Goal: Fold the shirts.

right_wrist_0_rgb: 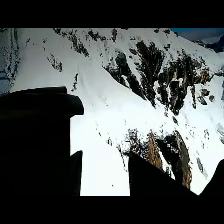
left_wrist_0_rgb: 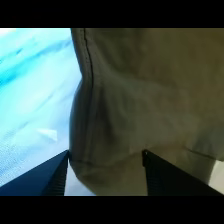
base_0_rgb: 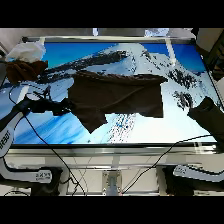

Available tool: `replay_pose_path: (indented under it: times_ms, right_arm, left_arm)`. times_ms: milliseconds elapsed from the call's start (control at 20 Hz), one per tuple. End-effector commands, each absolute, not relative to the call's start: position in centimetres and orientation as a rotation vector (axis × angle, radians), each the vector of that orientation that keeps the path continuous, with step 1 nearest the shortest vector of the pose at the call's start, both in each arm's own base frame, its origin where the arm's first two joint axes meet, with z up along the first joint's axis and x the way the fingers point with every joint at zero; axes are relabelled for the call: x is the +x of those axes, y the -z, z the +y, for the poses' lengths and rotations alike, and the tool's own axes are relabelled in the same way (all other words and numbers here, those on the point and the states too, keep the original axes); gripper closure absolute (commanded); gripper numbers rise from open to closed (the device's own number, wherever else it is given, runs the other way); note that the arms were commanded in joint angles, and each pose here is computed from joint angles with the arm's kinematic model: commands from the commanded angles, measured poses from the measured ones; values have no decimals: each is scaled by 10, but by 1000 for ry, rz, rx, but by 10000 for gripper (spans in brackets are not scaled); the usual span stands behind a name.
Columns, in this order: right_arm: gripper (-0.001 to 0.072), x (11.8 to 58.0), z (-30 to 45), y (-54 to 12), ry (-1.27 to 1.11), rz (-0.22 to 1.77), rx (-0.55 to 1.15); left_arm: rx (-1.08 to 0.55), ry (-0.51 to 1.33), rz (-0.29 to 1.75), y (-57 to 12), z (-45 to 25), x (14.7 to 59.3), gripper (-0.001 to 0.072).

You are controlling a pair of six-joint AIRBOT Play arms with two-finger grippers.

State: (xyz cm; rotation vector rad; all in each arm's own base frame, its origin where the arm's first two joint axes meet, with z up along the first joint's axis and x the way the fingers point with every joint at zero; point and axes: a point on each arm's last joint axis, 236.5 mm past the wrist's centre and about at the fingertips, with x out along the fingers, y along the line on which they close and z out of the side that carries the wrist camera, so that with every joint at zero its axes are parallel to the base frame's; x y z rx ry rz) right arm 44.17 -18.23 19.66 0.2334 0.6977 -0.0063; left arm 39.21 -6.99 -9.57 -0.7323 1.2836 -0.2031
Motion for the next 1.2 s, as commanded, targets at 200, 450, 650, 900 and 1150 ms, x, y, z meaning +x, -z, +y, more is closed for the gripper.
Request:
replay_pose_path:
  times_ms: [200, 450, 650, 900, 1150]
  right_arm:
    - [365, 422, -120, -137, -170, 920, 275]
    - [255, 351, -79, -3, -220, 1260, 512]
    - [235, 318, -35, 54, -242, 1328, 736]
    - [237, 317, -21, 78, -181, 1286, 878]
    - [239, 319, -16, 106, -122, 1313, 923]
  left_arm:
    - [-674, 183, 1227, 113, -77, 404, 694]
    - [-659, 187, 1219, 113, -76, 405, 695]
    - [-654, 192, 1219, 113, -76, 405, 695]
    - [-641, 202, 1217, 113, -76, 405, 695]
    - [-641, 202, 1217, 113, -76, 405, 695]
